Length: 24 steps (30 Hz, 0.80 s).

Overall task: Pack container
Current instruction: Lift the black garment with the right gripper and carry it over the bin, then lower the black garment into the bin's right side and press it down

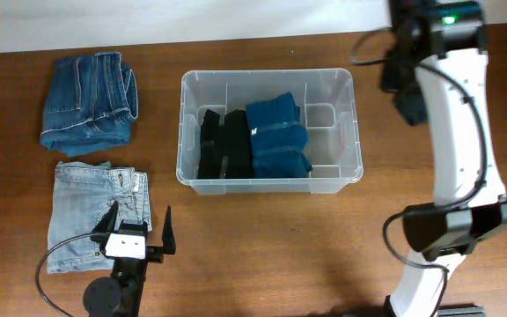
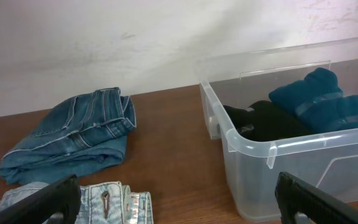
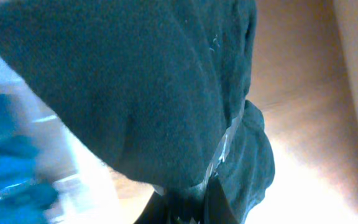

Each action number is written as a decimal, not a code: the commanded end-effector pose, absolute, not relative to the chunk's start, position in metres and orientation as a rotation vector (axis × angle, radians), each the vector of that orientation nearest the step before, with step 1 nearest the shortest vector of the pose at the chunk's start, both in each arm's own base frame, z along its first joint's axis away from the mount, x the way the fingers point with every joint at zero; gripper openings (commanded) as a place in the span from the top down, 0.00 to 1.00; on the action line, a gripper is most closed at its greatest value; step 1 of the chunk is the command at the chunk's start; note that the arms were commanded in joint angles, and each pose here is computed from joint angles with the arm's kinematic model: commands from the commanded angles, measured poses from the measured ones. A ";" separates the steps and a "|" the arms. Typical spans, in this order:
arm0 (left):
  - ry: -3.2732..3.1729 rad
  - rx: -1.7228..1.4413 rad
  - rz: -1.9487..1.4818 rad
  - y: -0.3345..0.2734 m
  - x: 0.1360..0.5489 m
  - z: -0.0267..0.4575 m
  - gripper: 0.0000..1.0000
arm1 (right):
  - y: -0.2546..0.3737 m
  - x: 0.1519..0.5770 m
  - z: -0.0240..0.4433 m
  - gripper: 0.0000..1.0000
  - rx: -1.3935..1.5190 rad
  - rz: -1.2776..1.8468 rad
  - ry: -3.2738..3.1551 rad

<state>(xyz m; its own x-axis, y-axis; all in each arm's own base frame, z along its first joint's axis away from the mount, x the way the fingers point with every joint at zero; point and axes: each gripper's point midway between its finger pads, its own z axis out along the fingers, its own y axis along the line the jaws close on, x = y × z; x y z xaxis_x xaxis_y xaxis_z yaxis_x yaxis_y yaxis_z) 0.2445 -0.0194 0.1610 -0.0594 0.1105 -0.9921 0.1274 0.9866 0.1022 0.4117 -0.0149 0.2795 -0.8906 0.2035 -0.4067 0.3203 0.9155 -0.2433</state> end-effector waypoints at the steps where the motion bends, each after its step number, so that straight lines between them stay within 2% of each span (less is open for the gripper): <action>1: 1.632 0.189 0.006 -0.017 0.245 0.160 0.01 | 0.030 0.411 0.296 0.96 0.412 -0.329 2.625; 11: 1.632 0.189 0.006 -0.017 0.245 0.160 0.01 | 0.122 0.421 0.285 0.96 0.351 -0.177 2.573; 24: 1.632 0.189 0.006 -0.017 0.245 0.160 0.01 | 0.146 0.438 0.183 0.96 0.313 -0.297 2.799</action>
